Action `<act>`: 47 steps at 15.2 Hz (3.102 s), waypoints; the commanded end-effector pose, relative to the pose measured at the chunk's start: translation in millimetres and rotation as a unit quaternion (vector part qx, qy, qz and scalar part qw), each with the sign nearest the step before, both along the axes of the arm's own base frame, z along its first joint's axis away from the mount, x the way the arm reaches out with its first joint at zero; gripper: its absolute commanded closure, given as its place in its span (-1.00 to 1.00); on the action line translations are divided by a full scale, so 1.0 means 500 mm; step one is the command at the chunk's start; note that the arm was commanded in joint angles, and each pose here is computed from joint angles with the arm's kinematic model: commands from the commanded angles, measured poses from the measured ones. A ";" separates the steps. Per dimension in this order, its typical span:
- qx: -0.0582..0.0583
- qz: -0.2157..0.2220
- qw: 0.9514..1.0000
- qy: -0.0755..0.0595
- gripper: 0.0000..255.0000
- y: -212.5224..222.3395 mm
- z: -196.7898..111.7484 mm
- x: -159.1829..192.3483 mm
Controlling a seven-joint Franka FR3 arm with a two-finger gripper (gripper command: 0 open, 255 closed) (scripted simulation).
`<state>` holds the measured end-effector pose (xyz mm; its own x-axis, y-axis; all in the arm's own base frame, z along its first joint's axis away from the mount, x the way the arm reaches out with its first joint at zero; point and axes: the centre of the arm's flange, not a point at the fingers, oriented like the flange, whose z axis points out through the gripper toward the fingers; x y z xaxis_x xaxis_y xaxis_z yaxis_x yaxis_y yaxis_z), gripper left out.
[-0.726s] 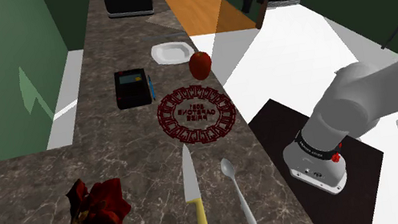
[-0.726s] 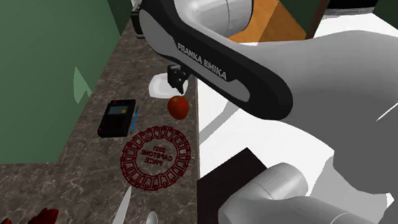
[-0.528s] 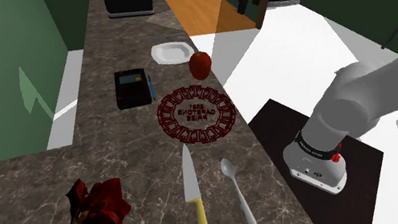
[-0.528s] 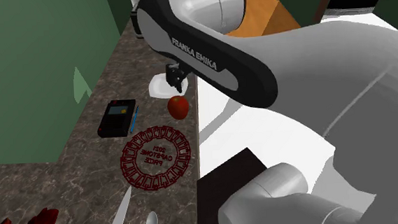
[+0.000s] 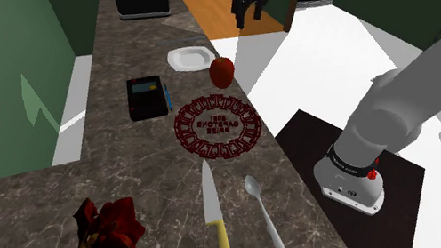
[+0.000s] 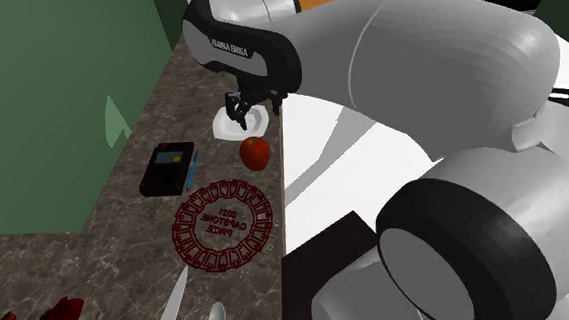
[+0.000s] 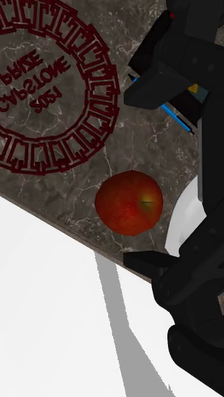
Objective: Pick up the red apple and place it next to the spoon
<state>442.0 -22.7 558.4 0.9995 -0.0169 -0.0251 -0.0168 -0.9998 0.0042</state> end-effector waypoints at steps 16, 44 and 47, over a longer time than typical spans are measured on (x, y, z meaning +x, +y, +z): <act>0.021 -0.029 0.995 0.093 -1.00 -0.043 -0.272 0.285; 0.021 -0.029 0.995 0.093 1.00 -0.041 -0.235 0.277; 0.021 -0.029 0.995 0.093 1.00 -0.041 -0.203 0.277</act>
<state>580.4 -42.9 451.0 0.9748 -0.0702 -0.2119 -0.0781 -0.9965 -0.0289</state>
